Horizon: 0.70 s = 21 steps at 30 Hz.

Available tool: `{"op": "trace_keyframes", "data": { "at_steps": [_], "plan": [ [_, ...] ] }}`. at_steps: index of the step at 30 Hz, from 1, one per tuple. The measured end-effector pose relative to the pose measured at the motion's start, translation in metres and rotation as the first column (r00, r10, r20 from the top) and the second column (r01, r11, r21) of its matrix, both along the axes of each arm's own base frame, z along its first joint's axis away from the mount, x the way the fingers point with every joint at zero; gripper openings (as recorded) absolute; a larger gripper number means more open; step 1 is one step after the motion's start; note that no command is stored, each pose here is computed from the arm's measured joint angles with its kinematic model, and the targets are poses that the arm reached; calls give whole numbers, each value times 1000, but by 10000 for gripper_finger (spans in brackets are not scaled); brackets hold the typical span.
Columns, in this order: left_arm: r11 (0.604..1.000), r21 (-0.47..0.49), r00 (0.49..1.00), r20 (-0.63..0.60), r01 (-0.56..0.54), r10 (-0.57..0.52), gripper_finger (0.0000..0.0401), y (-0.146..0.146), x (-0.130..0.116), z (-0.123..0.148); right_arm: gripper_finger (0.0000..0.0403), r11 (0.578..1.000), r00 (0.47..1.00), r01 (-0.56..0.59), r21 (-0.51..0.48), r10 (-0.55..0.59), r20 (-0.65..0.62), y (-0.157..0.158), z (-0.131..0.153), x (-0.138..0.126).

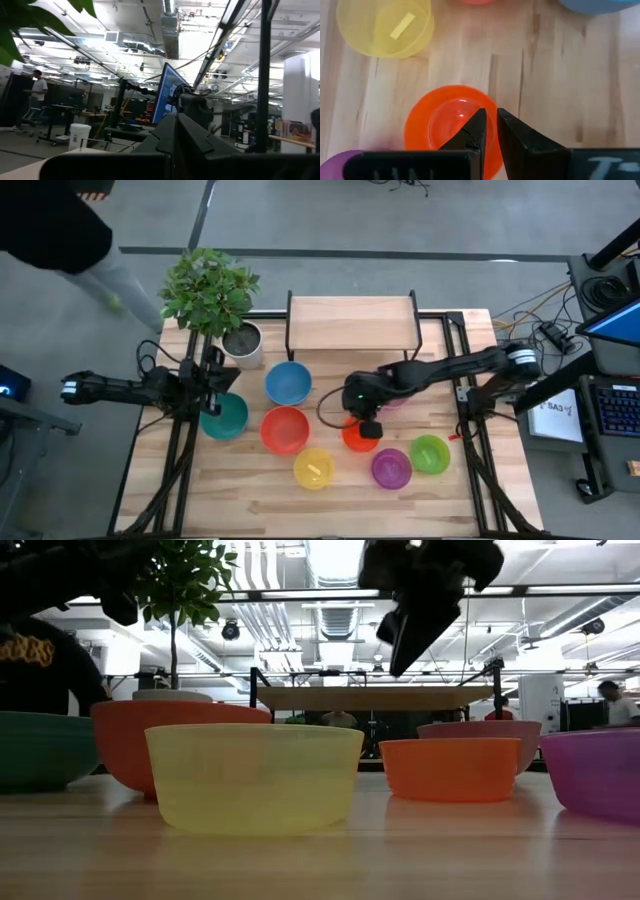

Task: Place and stack bowls onto a shelf
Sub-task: Put the transparent orange bowl on the shelf

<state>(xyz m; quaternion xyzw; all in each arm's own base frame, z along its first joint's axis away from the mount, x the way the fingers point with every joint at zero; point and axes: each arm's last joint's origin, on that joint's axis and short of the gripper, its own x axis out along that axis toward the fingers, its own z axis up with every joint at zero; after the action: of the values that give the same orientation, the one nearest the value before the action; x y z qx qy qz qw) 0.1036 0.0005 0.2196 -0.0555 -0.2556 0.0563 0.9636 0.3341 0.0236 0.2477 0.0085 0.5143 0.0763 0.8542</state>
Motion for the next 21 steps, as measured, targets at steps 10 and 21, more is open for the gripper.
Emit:
{"op": "trace_keyframes", "data": {
  "at_steps": [10,21],
  "plan": [
    [1000,0,1000,1,-1,1,0,0,0,0,34,999,996,-10,-51,6,-89,0,-34,33],
    [997,63,999,-1,-38,38,0,0,0,1,34,998,983,-8,-57,-2,-185,0,-41,39]
  ]
}}
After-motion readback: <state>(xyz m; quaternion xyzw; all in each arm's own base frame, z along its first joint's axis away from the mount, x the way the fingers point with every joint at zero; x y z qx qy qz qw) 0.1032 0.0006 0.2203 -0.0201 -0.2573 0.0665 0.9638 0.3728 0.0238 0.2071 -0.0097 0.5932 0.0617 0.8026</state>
